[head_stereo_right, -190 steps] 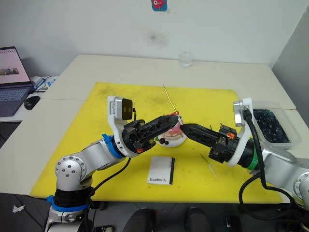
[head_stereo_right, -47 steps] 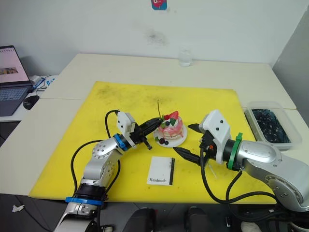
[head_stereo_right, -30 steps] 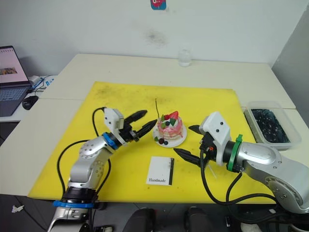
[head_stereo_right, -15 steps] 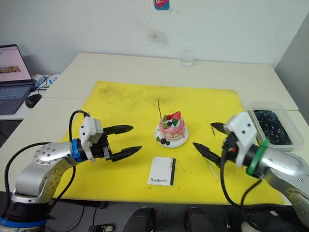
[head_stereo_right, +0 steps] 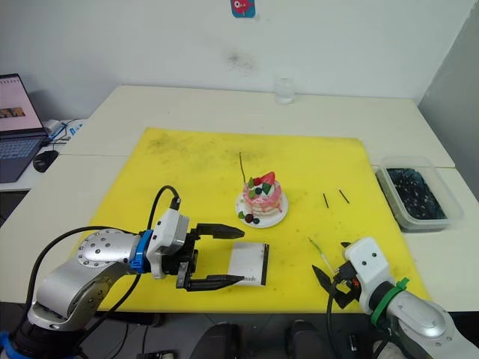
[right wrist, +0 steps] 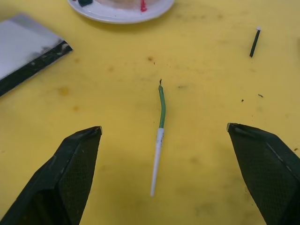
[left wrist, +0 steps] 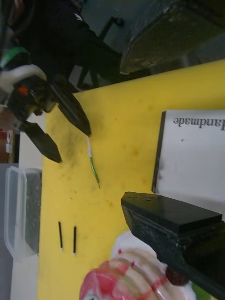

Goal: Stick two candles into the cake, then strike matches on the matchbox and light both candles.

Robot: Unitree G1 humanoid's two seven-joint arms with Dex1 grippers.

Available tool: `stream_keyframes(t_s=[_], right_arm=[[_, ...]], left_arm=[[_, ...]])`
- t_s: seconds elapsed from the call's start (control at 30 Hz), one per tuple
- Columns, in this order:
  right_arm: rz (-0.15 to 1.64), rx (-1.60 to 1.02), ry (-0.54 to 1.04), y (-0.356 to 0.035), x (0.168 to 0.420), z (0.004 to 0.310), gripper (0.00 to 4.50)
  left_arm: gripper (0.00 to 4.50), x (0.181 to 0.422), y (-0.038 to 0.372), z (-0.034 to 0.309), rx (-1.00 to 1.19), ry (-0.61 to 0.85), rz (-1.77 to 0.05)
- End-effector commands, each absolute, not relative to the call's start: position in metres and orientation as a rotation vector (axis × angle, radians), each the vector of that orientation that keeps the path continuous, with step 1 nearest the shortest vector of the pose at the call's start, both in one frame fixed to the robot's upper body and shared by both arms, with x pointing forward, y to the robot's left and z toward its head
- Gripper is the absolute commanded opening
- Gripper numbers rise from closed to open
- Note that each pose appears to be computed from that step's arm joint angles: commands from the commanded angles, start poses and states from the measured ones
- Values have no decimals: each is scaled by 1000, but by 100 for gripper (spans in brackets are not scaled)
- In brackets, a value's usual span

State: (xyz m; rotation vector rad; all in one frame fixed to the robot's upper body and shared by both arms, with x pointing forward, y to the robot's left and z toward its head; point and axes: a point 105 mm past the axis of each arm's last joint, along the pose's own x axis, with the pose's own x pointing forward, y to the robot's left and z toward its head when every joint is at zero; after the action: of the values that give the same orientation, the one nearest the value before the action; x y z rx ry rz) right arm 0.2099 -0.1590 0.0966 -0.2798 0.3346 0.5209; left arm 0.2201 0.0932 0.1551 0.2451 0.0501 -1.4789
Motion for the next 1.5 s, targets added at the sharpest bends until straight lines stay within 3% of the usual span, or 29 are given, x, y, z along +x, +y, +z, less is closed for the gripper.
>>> stream_keyframes(t_s=[0.03, 0.2, 0.3, 0.67, 1.07, 1.23, 1.5], right_arm=[[494, -290, 294, -161, 215, 97, 450], [477, -256, 303, -161, 218, 90, 450], [481, -248, 317, -160, 220, 85, 389], [513, -233, 359, -162, 214, 78, 3], [596, -269, 301, -183, 219, 122, 3], [710, -366, 377, -209, 203, 145, 3], [759, -431, 475, -238, 194, 146, 3]], left_arm=[[447, 211, 86, 163, 249, -5, -1507], [447, 210, 83, 163, 242, -10, -1507], [450, 210, 82, 163, 245, -6, -1509], [450, 210, 84, 162, 247, 12, -1511], [450, 216, 70, 167, 212, -32, -1548], [450, 207, 58, 169, 167, -30, -1651], [450, 197, 43, 168, 147, -45, -1684]])
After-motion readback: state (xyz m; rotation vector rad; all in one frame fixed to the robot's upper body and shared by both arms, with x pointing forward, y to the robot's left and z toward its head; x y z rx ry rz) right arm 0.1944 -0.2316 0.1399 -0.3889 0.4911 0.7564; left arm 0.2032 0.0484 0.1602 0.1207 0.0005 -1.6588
